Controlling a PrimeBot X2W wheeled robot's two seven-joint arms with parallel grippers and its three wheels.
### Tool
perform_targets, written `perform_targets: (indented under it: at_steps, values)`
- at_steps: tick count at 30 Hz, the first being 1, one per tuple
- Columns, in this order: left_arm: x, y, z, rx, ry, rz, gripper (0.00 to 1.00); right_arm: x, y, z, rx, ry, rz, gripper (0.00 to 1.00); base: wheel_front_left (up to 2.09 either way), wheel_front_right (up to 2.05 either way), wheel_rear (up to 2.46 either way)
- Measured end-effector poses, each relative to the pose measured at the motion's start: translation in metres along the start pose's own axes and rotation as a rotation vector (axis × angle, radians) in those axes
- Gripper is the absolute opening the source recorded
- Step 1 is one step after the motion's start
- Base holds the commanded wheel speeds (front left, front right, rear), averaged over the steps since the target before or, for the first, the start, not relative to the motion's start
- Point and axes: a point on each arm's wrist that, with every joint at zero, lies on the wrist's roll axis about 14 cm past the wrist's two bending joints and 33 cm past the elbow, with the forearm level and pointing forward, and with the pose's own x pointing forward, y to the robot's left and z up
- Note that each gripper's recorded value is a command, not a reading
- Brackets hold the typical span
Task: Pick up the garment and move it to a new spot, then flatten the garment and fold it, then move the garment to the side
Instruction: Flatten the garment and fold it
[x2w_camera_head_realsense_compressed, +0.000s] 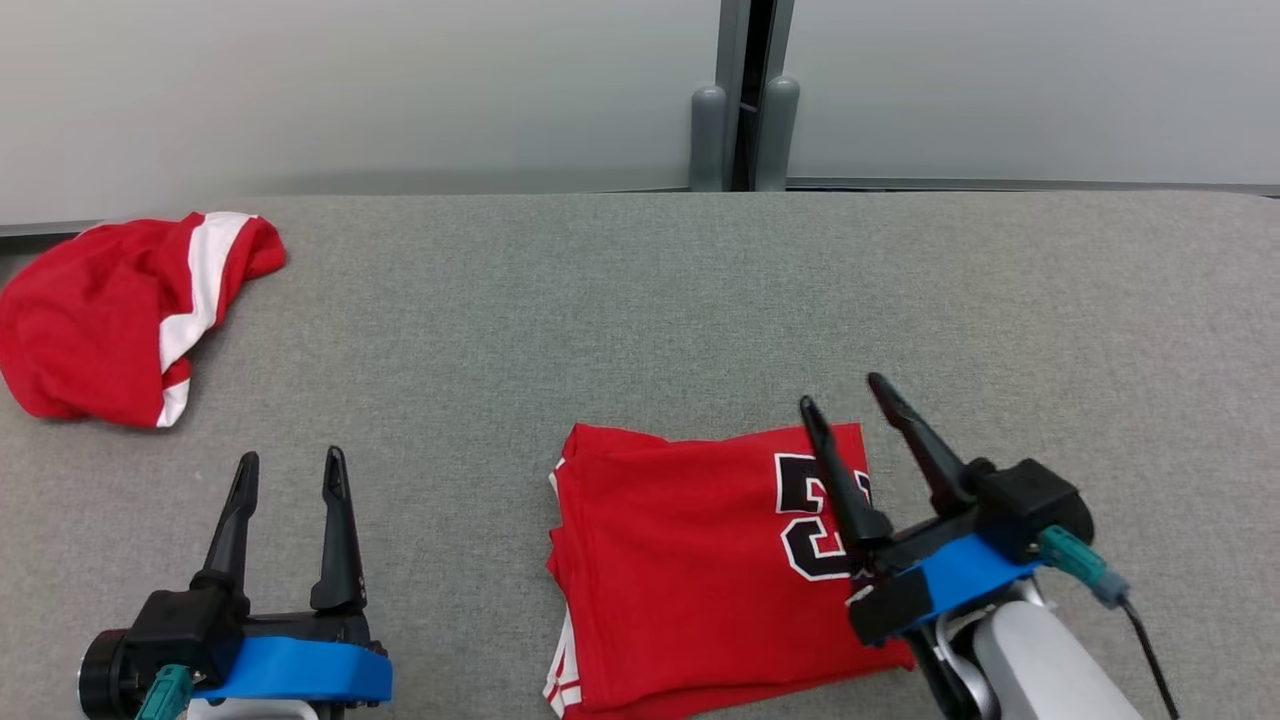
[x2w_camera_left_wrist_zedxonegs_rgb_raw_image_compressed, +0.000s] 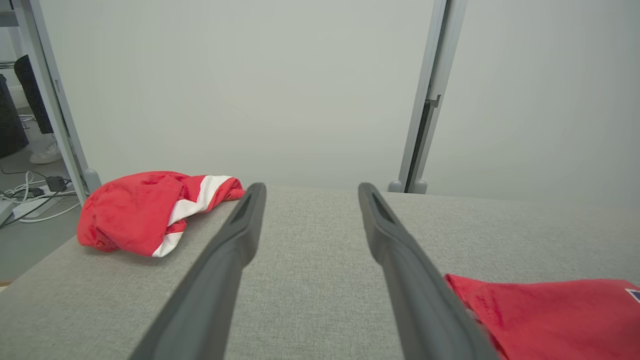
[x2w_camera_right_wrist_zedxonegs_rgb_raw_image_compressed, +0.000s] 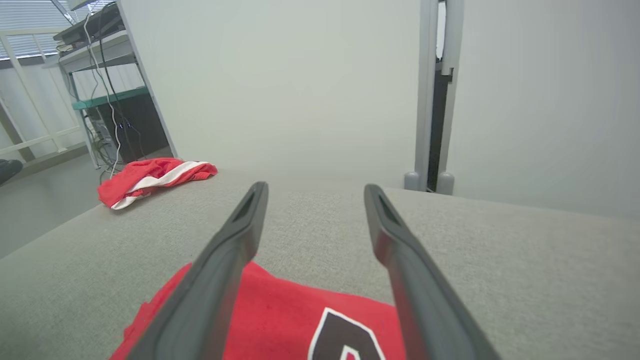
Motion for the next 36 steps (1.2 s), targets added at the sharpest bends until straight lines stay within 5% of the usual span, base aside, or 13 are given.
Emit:
perform_targets:
  at_steps: [6,16,36]
  values:
    - [0.001,-0.007,0.000,0.005,0.000,-0.022,1.00,-0.034,-0.058,0.018,-0.022,-0.061,-0.206,1.00,0.00,0.00,0.00]
    - [-0.008,-0.010,-0.003,0.025,0.010,-0.038,1.00,-0.088,-0.086,0.013,-0.016,-0.051,-0.377,1.00,0.00,0.00,0.00]
    - [-0.028,-0.016,-0.009,0.056,0.036,-0.064,1.00,-0.117,-0.073,0.001,-0.002,-0.017,-0.402,1.00,0.00,0.00,0.00]
